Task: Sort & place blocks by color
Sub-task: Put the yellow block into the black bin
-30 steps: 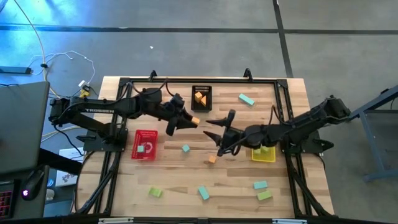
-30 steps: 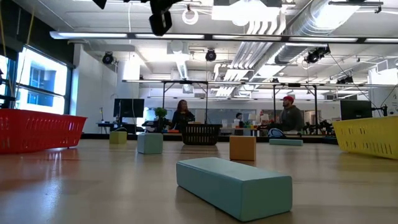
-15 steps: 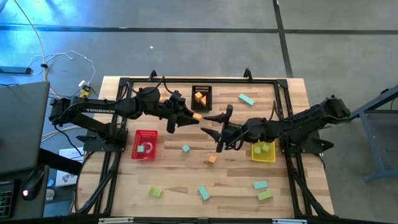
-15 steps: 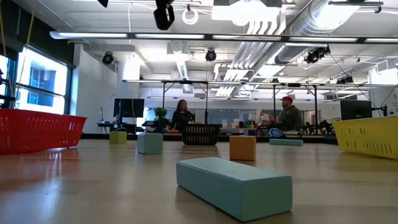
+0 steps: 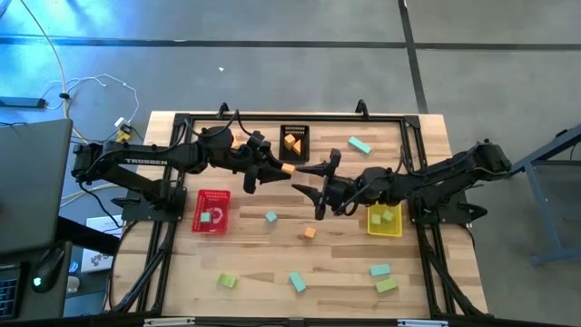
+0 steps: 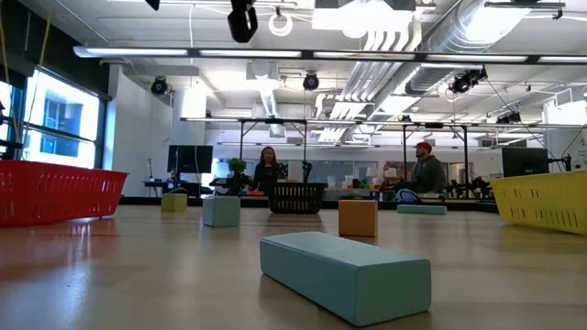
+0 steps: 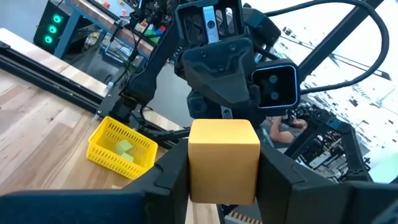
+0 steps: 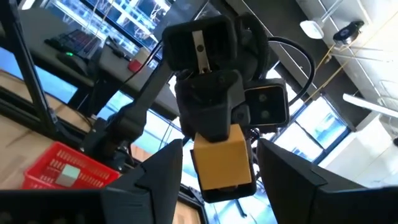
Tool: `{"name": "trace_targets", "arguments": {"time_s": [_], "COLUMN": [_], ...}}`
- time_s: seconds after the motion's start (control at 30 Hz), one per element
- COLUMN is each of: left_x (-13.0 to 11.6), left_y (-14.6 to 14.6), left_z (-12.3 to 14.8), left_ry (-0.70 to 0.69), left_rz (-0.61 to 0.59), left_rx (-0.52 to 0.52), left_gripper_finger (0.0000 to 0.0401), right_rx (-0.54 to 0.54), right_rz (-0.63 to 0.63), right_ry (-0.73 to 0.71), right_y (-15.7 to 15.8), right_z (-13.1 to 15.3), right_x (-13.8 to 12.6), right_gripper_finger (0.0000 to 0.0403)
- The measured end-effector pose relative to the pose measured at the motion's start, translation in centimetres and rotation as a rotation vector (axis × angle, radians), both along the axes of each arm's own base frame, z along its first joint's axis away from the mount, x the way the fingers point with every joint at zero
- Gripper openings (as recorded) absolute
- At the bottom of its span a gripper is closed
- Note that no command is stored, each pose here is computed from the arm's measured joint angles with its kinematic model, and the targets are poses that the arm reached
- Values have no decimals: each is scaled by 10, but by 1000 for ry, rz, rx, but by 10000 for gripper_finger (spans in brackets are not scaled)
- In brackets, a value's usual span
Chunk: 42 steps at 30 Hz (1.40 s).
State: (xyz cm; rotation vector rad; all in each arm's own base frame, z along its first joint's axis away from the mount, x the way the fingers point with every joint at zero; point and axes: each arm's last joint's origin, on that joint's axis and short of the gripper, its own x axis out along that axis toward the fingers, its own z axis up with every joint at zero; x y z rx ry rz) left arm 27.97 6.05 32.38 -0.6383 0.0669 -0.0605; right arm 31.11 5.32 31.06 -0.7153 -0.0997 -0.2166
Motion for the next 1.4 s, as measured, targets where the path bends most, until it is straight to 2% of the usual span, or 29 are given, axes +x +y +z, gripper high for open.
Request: {"name": "trace_targets", "arguments": {"time_s": [0.23, 0.33, 0.6, 1.03, 1.13, 1.3, 1.4], "left_x": [0, 0, 0, 24, 25, 24, 22], "left_y": [0, 0, 0, 1, 3, 9, 15], "left_z": [2, 2, 5, -13, -15, -15, -16], "left_ry": [-16, -19, -45, -62, -66, -64, -58], "left_rz": [0, 0, -4, -85, -94, -85, -72], "left_rx": [4, 5, -6, -76, -84, -67, -51], "left_gripper_finger": [114, 114, 113, 113, 113, 114, 120], "right_rx": [9, 17, 10, 23, 40, 29, 22], "right_rz": [10, 40, 21, -17, -49, -66, -68], "right_ry": [-14, -2, -1, 39, 52, 66, 76], "right_y": [-1, -2, -6, -14, -15, -15, -15], "right_z": [11, 10, 10, 0, -2, -4, -5], "right_x": [3, 4, 4, 12, 12, 13, 13], "right_gripper_finger": [193, 193, 193, 192, 179, 111, 108]}}
